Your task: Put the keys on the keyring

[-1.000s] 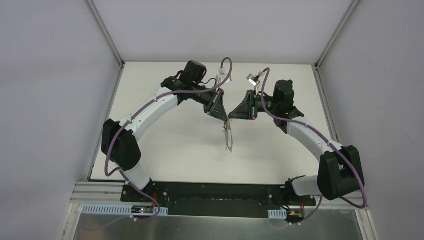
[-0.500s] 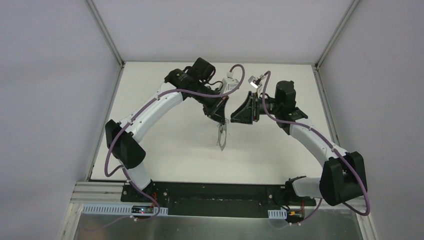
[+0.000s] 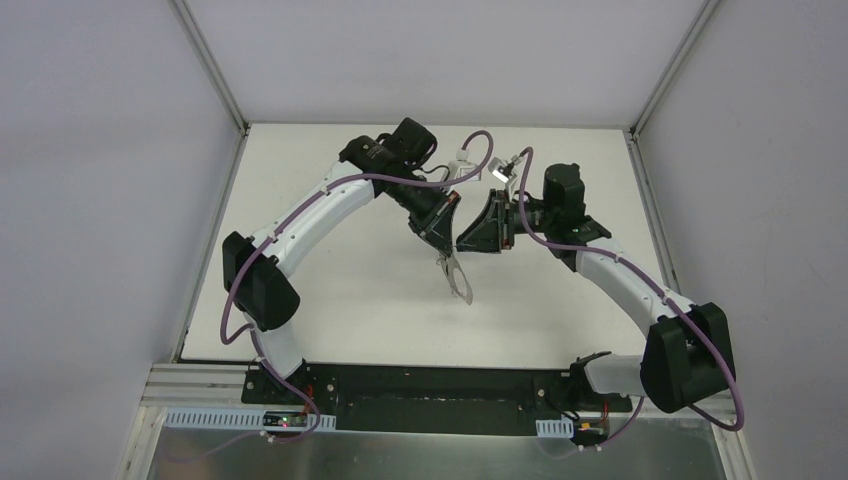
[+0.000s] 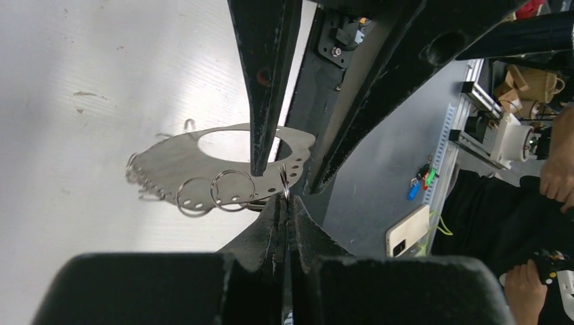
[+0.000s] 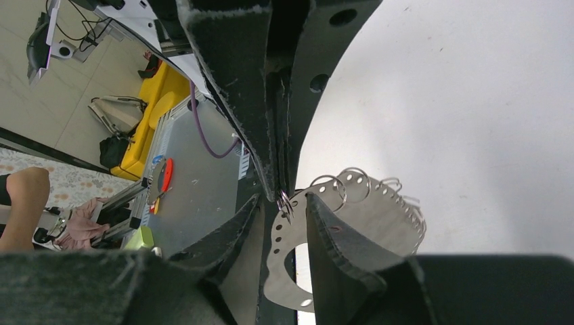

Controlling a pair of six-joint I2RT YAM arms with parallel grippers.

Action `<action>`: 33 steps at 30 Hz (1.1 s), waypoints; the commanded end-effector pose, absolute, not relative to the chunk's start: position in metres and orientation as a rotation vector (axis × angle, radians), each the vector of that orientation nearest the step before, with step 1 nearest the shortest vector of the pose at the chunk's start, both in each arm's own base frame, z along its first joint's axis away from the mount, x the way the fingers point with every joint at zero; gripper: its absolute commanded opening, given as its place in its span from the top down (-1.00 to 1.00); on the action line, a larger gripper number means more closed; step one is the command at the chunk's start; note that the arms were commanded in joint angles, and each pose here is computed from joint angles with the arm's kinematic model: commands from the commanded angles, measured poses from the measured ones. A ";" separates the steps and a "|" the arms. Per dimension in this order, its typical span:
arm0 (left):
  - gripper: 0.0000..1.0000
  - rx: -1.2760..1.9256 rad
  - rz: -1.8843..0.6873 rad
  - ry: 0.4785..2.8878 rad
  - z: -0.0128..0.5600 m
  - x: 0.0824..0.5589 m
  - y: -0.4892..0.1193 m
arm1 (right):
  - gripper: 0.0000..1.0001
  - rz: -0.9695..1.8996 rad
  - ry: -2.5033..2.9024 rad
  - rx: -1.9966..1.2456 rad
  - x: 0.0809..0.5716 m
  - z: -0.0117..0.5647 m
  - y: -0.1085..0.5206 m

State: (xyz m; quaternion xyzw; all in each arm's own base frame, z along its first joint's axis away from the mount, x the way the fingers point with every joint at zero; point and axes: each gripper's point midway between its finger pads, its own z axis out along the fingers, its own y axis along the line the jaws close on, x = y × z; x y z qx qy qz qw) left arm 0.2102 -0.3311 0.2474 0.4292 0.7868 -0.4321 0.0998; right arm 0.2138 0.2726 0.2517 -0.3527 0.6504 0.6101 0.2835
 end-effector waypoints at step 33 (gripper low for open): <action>0.42 1.217 -1.398 2.099 0.275 0.221 -0.329 | 1.00 1.645 1.661 -0.939 0.223 0.281 0.280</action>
